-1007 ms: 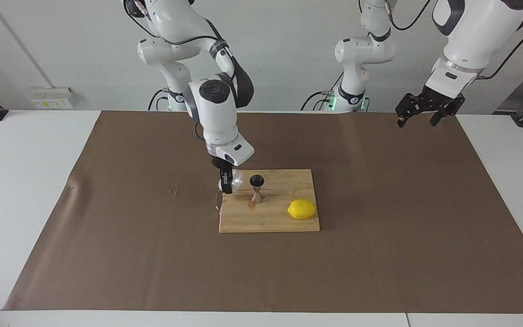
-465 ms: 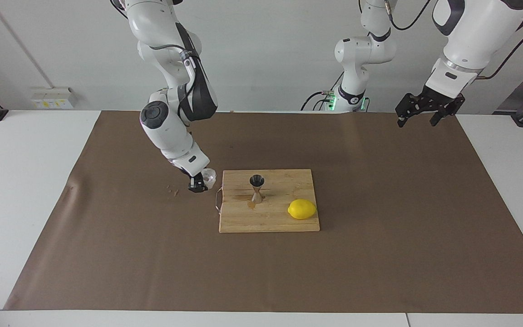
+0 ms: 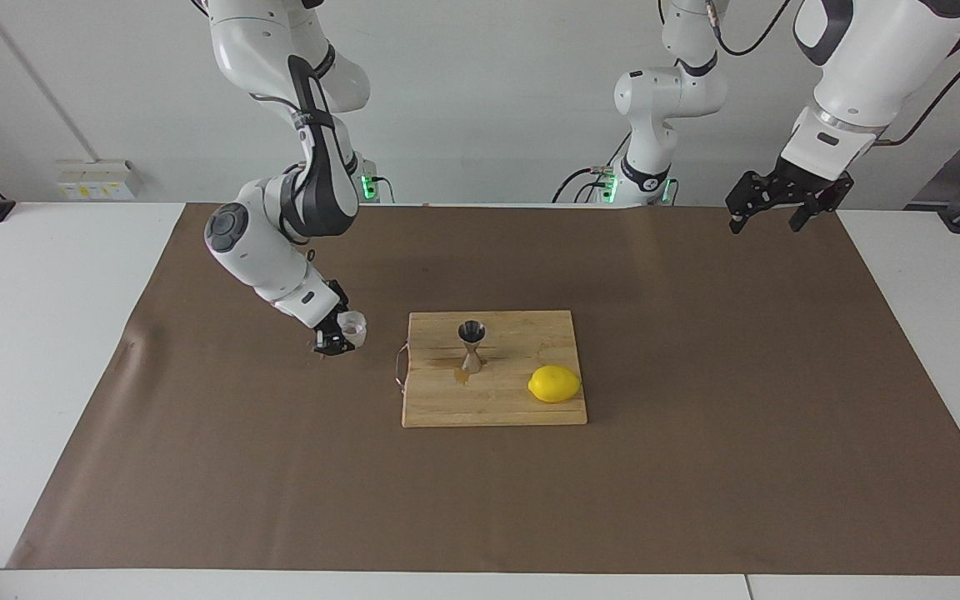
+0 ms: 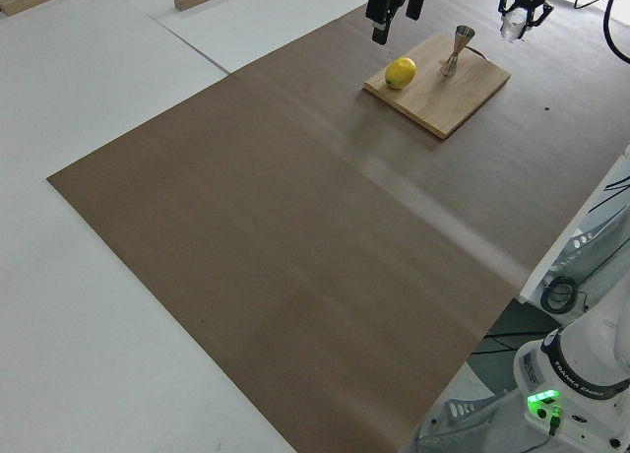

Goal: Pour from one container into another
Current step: 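Turn the white cup upright and carry it back beside the board, then lower the white cup onto the table and open the right gripper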

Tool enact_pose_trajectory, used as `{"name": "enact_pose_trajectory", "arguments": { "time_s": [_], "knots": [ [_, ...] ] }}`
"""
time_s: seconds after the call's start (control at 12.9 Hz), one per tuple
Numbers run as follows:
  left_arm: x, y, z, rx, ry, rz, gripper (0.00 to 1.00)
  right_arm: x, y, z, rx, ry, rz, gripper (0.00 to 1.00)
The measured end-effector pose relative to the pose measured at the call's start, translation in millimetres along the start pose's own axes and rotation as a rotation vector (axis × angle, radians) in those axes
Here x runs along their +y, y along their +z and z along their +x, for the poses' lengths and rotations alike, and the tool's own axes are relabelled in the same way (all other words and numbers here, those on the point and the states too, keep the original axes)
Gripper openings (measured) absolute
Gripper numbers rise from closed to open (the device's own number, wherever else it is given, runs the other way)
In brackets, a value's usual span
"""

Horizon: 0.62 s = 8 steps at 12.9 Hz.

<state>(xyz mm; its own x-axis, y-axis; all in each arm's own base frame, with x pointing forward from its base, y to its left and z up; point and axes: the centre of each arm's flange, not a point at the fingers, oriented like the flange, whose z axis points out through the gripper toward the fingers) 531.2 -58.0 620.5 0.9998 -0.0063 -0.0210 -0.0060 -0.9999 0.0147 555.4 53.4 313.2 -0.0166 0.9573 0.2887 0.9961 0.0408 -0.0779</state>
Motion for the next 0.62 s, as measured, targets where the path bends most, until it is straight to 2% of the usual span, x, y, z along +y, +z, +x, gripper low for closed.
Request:
{"name": "enact_pose_trajectory", "arguments": {
  "time_s": [0.39, 0.62],
  "knots": [
    [0, 0, 0, 0.000, 0.000, 0.000, 1.00, -13, 2, -61, 0.008, -0.030, 0.007, 0.50],
    [0, 0, 0, 0.000, 0.000, 0.000, 1.00, -14, 8, -77, 0.003, -0.047, -0.005, 0.50]
  ]
}}
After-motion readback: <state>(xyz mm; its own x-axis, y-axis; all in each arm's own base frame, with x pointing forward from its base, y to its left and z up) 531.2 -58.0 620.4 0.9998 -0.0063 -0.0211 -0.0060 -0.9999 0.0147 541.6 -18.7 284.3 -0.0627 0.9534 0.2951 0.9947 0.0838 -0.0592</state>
